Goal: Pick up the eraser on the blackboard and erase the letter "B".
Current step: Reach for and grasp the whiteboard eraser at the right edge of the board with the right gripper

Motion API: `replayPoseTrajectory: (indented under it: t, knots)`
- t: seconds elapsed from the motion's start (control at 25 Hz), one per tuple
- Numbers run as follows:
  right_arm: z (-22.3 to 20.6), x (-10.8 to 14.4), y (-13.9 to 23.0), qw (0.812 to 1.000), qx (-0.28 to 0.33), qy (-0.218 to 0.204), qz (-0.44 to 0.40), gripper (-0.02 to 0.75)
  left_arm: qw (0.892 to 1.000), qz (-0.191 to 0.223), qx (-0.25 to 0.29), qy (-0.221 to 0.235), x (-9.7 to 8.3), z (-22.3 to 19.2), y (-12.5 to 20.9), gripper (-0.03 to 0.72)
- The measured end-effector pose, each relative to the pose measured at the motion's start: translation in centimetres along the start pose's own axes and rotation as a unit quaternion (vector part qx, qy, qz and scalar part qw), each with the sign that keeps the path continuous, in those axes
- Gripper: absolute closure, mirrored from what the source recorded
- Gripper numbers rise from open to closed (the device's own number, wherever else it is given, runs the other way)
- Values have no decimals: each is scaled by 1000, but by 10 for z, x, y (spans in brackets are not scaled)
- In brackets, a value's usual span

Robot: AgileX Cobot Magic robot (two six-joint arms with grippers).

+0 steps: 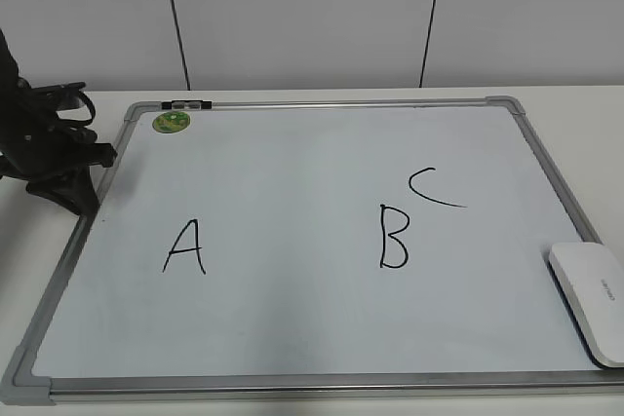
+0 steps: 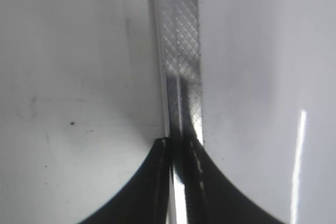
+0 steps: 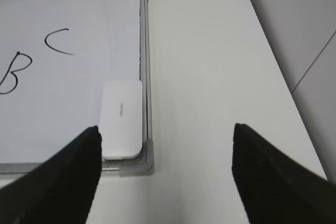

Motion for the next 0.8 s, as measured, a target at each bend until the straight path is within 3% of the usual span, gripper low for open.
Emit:
replayPoseTrajectory:
  t: [0.32, 0.44, 0.64, 0.8]
  knots:
    - [-43, 4, -58, 999, -49, -15, 5, 164, 1000, 2, 0, 1, 0, 0, 0, 639]
    - [-66, 8, -58, 1000, 1, -29, 3, 164, 1000, 2, 0, 1, 0, 0, 0, 639]
    - [-113, 18, -39, 989, 136, -52, 6, 159, 1000, 2, 1, 1, 0, 0, 0, 639]
    - [-145, 28, -22, 972, 222, -72, -3, 79, 1000, 2, 1, 1, 0, 0, 0, 639]
Point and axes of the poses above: a point on each arm's last joint axis where the gripper is mounted, z pointing back along that axis away from the gripper, x along the wrist's bending axis when the last joint is at zero, y = z × x, the point moved 6 cm from there along -z, pointing out along that axis toward the gripper, and after that the axes turned 3 degrees about z, right-handed, at the moved point
